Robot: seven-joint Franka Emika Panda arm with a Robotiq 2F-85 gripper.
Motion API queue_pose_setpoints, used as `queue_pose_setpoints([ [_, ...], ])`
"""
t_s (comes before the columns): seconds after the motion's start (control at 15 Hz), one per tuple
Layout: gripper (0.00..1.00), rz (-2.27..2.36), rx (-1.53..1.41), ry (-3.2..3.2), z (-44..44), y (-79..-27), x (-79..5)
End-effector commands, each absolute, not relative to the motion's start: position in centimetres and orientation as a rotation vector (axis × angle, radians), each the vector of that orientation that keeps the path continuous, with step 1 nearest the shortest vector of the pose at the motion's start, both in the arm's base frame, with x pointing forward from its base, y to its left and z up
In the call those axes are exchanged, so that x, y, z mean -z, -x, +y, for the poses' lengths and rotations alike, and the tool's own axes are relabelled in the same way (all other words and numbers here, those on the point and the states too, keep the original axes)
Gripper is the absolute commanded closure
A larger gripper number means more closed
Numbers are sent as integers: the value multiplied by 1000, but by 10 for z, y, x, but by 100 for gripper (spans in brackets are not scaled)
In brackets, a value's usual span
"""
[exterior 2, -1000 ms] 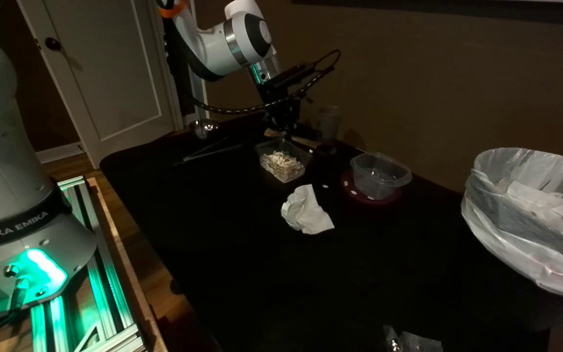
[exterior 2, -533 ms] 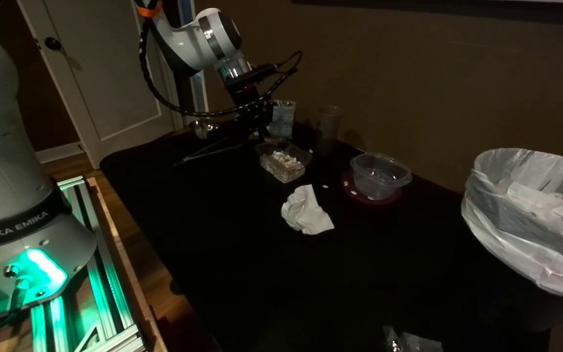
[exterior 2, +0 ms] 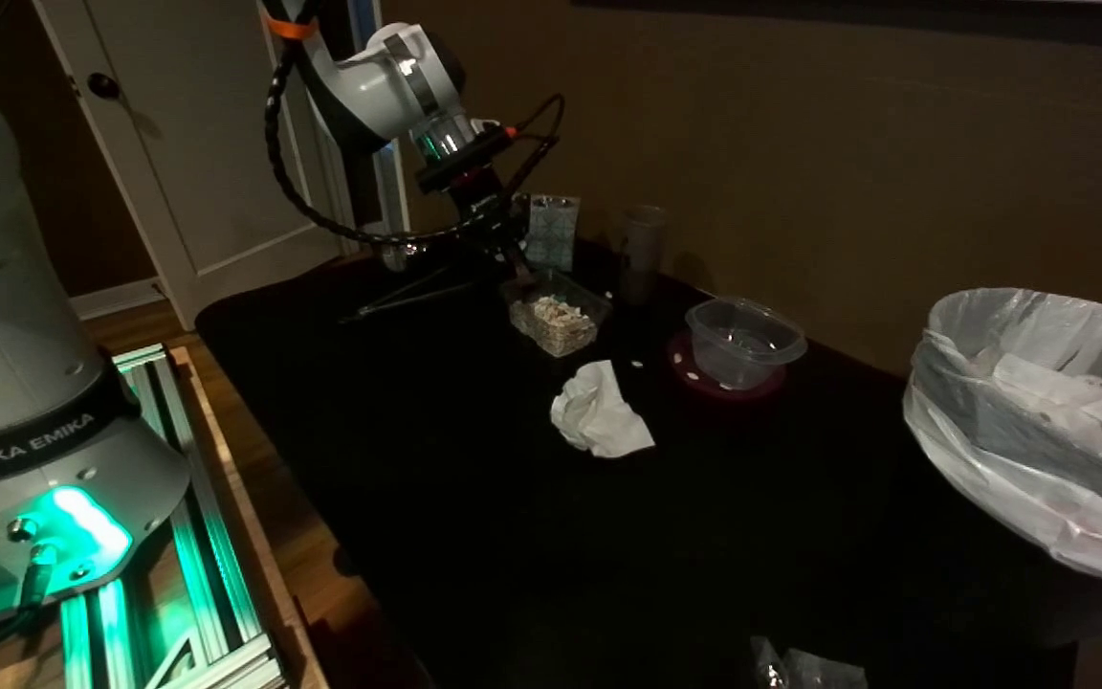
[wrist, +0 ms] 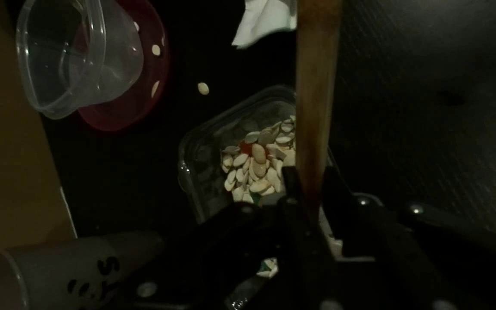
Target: Put the wooden spoon inside the container
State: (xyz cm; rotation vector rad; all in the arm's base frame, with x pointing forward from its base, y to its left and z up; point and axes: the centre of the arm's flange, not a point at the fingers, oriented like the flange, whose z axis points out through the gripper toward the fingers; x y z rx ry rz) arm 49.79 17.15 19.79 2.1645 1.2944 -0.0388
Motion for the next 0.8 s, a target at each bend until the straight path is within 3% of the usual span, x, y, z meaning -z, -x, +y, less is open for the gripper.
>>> queue_pose_setpoints([
  [0.0,96,1157,11,-2173,167,-495,-187],
  [0.73,96,905,-61,-2207,185,-480,-174],
])
